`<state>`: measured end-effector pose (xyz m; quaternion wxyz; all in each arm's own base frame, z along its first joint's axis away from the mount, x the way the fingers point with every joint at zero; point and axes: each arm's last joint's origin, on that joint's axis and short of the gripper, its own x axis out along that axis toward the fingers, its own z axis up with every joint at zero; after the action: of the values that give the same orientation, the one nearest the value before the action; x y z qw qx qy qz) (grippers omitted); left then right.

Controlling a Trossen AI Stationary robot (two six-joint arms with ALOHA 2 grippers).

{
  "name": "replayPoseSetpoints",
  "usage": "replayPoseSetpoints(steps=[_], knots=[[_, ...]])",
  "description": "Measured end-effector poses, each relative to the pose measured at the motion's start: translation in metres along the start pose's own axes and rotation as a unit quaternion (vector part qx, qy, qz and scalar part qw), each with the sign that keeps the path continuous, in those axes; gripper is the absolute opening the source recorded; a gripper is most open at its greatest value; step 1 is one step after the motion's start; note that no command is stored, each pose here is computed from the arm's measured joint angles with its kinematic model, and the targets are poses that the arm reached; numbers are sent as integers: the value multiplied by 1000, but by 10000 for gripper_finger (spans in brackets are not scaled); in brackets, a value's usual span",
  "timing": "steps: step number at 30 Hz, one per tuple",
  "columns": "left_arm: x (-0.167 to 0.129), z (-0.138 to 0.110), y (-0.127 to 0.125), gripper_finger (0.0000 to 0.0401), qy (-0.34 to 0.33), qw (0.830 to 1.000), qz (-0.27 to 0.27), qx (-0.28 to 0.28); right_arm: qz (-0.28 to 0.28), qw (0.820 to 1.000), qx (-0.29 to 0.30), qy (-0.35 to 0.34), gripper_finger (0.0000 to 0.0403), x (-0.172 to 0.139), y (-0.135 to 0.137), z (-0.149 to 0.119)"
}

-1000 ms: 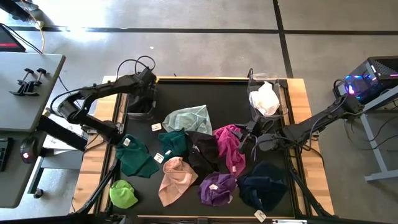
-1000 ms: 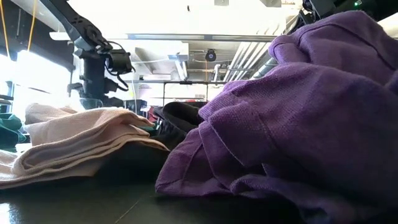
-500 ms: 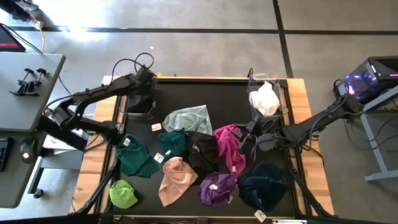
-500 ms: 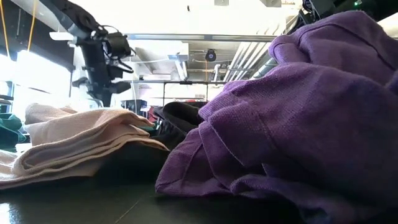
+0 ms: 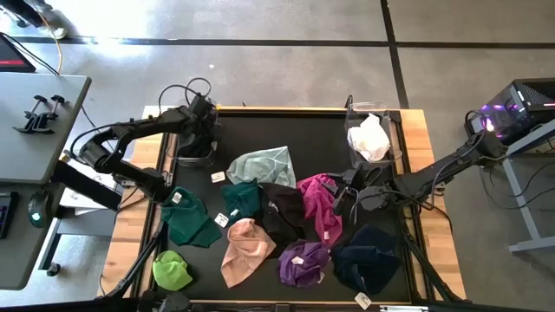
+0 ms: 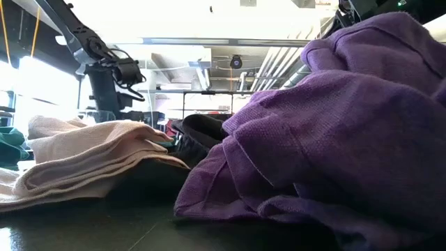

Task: Sort towels by color in basket
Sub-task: Put the top black microfiber cloth into the left transparent bin, then put the left dark green microfiber cloth into the left transparent bin

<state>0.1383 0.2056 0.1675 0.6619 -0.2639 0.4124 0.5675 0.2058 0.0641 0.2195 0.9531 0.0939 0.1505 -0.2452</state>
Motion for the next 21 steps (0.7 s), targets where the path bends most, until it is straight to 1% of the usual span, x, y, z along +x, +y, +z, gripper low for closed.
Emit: replayPoseSetpoints(steps=[3,7,10,12,13,14,16,18,19,21], knots=[[-14,7,3,3,4,1000,8,1,3,1000,0,1,158,0,0,0],[-38,15,9,19,6,999,23,28,3,1000,-2,1,158,0,0,0],[-57,17,14,39,2,999,20,39,3,1000,-3,1,158,0,0,0],[-72,17,15,52,-7,999,2,45,2,1000,-3,1,158,0,0,0],[-80,16,14,58,-12,998,-21,56,2,1000,-3,1,158,0,0,0],[-87,14,12,64,-16,996,-56,69,2,1000,-3,1,158,0,0,0],[-103,9,4,70,-30,984,-149,97,-1,1000,-4,-1,158,0,0,0],[-121,3,-6,73,-45,961,-242,125,-6,1000,-4,-3,158,0,0,0],[-130,-1,-11,73,-51,948,-279,143,-8,1000,-4,-5,158,0,0,0],[-149,-12,-24,72,-69,924,-333,175,-10,1000,-2,-8,158,0,0,1]])
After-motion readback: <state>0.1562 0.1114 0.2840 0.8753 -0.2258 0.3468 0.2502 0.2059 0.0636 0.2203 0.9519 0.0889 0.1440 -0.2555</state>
